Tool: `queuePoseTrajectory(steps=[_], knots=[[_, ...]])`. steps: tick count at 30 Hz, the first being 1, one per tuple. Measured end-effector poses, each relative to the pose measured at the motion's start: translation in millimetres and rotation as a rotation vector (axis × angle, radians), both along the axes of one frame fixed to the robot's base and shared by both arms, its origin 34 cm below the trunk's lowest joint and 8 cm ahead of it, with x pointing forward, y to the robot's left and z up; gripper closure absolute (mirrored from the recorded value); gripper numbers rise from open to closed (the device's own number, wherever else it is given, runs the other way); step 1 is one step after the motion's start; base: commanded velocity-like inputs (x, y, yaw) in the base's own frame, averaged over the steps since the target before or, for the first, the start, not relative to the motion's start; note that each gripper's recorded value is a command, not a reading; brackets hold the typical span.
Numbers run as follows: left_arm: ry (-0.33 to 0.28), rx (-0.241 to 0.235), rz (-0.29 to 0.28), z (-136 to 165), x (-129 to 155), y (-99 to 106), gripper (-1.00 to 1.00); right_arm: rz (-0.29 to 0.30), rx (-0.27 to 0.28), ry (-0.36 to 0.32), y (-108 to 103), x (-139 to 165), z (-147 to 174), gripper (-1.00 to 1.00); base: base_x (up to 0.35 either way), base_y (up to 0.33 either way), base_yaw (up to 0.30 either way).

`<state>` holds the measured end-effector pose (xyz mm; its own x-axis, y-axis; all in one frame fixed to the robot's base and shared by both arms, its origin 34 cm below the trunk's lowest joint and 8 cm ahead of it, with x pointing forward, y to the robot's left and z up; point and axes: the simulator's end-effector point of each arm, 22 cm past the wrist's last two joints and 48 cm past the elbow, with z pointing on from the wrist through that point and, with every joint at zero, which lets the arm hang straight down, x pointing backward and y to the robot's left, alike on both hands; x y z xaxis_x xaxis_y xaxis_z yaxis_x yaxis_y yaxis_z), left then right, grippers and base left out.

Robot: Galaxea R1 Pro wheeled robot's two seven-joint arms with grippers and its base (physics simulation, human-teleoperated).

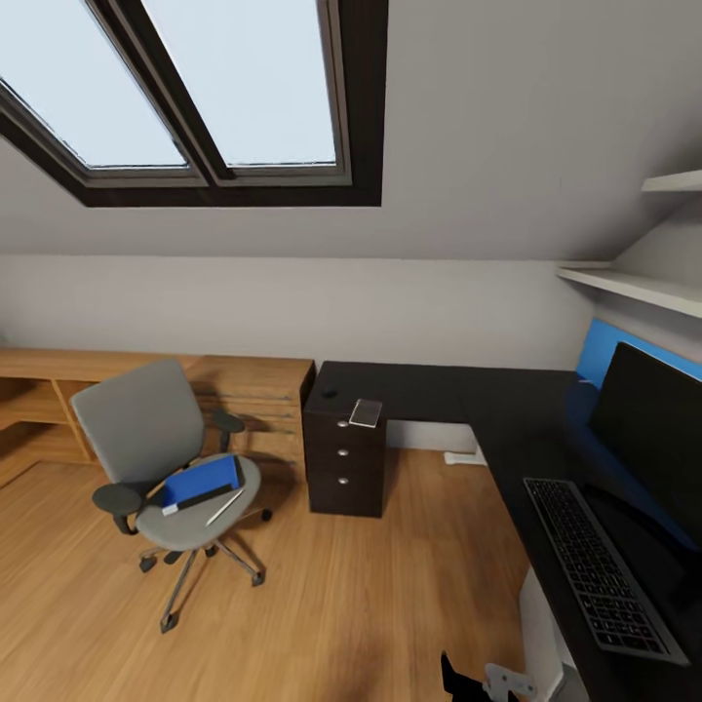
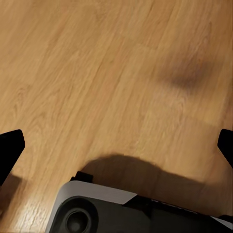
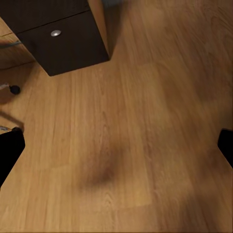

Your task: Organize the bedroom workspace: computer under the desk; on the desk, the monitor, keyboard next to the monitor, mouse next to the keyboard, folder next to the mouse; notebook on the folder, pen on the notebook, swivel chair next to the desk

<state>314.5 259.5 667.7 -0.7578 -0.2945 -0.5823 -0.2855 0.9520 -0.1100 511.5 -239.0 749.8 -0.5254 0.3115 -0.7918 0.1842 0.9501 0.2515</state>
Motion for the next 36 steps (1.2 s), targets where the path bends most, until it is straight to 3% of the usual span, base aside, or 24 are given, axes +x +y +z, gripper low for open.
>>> queuePoseTrajectory(steps=[36], knots=[[-0.007,0.001,0.002,1.6,2.5,0.9,-1.0,-0.004,0.0,-0.004,-1.7,2.0,2.7,-1.0,0.33,0.0,0.0]])
